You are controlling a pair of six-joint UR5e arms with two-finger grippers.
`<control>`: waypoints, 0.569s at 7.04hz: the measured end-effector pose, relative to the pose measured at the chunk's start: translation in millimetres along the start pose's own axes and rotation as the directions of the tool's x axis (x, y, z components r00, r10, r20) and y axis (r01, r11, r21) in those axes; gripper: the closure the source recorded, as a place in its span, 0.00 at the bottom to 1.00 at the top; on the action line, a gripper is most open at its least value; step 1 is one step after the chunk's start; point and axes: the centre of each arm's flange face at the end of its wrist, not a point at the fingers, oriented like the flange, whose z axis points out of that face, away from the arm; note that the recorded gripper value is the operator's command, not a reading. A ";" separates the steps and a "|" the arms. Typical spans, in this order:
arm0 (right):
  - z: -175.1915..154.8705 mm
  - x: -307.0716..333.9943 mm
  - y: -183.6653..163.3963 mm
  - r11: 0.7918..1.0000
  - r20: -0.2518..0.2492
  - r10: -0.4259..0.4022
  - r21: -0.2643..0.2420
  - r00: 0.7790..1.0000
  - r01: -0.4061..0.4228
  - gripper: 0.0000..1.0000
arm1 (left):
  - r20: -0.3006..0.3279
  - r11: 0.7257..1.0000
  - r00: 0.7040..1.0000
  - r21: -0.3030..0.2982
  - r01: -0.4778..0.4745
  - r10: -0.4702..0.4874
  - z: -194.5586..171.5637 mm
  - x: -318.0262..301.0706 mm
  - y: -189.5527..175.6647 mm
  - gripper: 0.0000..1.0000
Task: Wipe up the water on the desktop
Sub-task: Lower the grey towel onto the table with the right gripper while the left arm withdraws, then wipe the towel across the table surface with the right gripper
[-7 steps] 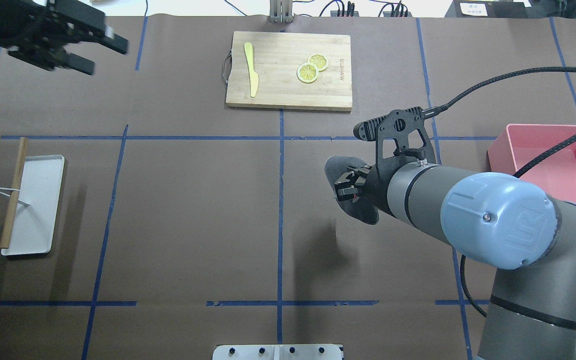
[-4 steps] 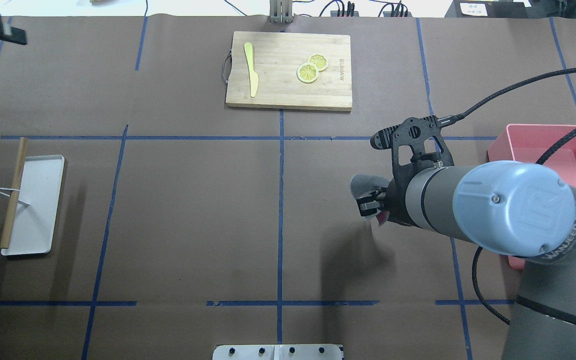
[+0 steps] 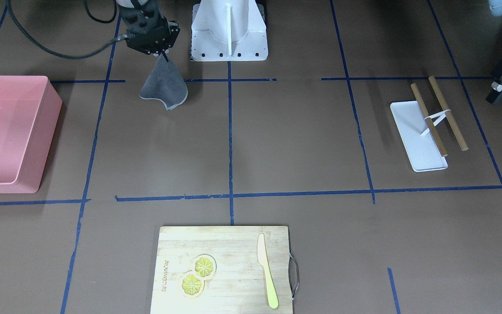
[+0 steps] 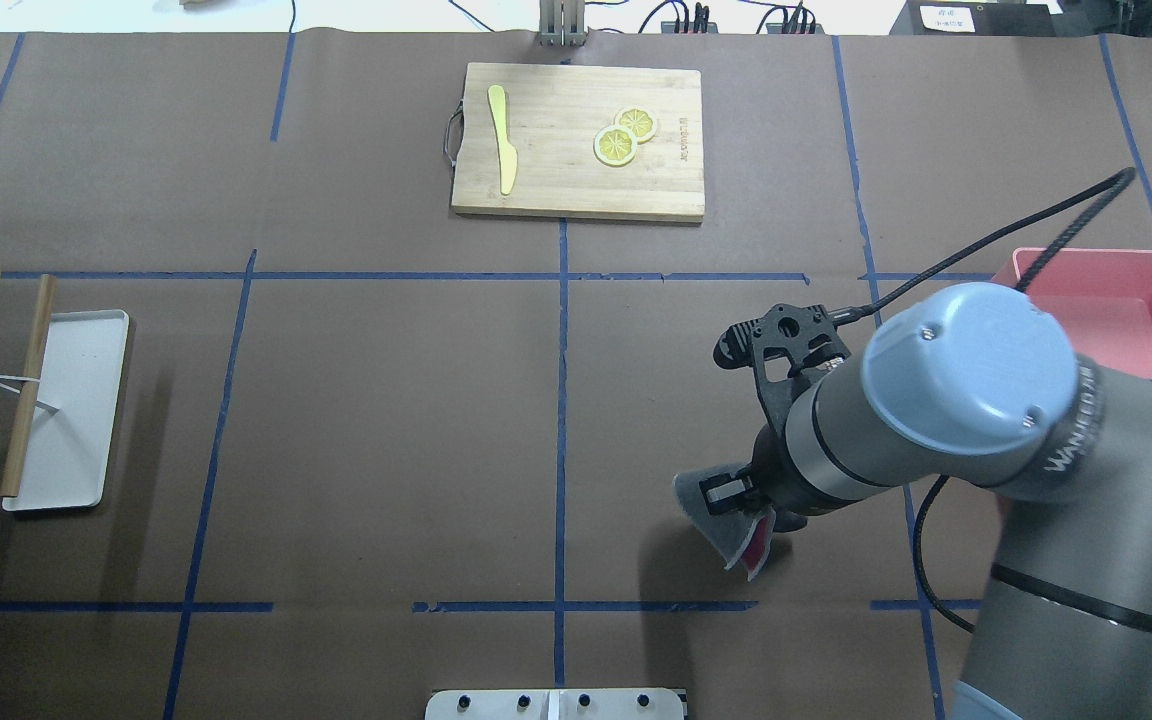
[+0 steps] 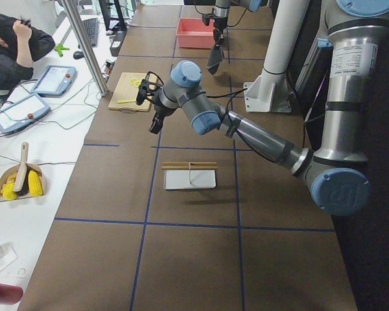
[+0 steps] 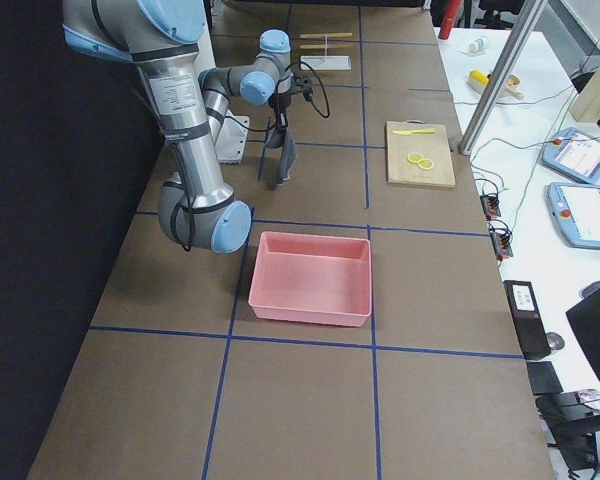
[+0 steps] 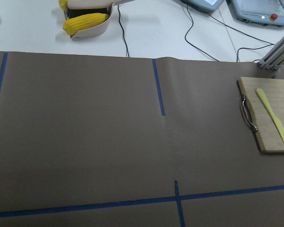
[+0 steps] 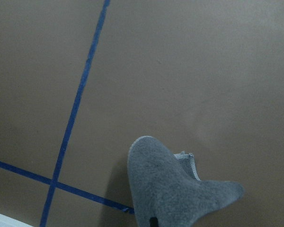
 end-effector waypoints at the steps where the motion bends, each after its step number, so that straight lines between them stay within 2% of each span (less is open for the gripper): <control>1: 16.6 6.3 -12.7 1.000 -0.012 0.021 -0.022 1.000 -0.022 1.00 | 0.006 1.000 1.000 -0.003 -0.002 0.002 -0.7 -4.4 3.3 0.00; 4: 59.9 60.2 -81.4 0.993 -0.036 0.113 0.021 0.993 -0.113 1.00 | 0.012 1.000 1.000 -0.007 0.001 -0.001 -1.5 -8.4 7.5 0.00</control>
